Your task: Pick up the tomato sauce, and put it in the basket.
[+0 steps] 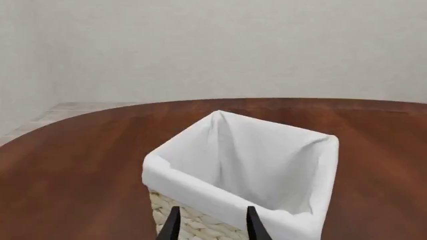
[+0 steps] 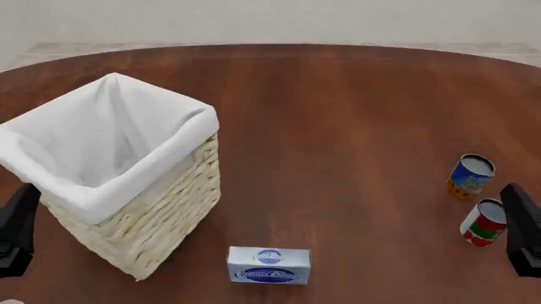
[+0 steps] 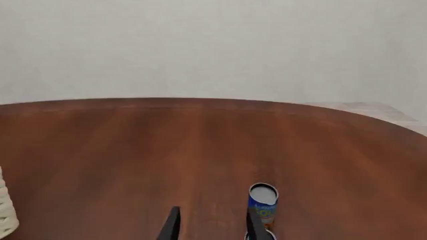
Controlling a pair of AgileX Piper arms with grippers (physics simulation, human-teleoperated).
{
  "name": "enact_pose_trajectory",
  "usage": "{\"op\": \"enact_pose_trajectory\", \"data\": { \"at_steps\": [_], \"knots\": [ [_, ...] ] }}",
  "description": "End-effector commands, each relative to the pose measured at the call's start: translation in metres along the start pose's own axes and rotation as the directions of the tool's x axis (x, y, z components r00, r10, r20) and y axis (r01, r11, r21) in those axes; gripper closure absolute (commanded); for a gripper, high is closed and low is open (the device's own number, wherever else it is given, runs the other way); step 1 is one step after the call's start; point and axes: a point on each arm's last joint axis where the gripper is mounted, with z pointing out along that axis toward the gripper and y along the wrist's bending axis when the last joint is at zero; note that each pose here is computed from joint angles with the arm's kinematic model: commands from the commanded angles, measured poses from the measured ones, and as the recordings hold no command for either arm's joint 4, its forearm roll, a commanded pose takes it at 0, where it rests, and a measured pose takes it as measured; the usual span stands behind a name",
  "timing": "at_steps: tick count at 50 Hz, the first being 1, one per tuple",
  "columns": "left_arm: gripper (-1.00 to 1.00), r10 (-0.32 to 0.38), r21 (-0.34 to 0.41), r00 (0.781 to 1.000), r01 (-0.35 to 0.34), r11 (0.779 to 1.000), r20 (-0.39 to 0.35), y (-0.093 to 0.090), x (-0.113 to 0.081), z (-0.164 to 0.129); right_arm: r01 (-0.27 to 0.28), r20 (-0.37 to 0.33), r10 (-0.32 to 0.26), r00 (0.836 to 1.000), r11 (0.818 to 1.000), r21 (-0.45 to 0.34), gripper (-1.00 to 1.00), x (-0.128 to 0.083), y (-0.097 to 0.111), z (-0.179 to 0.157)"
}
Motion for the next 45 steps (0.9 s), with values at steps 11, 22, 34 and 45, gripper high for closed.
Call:
{"op": "enact_pose_trajectory", "data": {
  "at_steps": [11, 22, 34, 45],
  "knots": [
    [-1.00, 0.000, 0.000, 1.000, 0.000, 1.000, -0.001, 0.000, -0.001, 0.000, 0.007, -0.016, -0.007, 1.000, 1.000, 0.000, -1.00, -0.001, 0.000, 0.005],
    [-1.00, 0.000, 0.000, 1.000, 0.000, 1.000, -0.001, 0.000, -0.001, 0.000, 0.019, -0.060, -0.015, 0.998, 0.997, 0.077, -1.00, -0.004, -0.006, 0.015],
    [-1.00, 0.000, 0.000, 1.000, 0.000, 1.000, -0.001, 0.000, -0.001, 0.000, 0.060, -0.144, -0.046, 0.988, 0.994, 0.096, -1.00, -0.034, -0.009, 0.034],
    [-1.00, 0.000, 0.000, 1.000, 0.000, 1.000, -0.001, 0.000, -0.001, 0.000, 0.061, -0.268, -0.034, 0.963, 0.994, 0.096, -1.00, -0.051, -0.013, 0.061]
  ]
}}
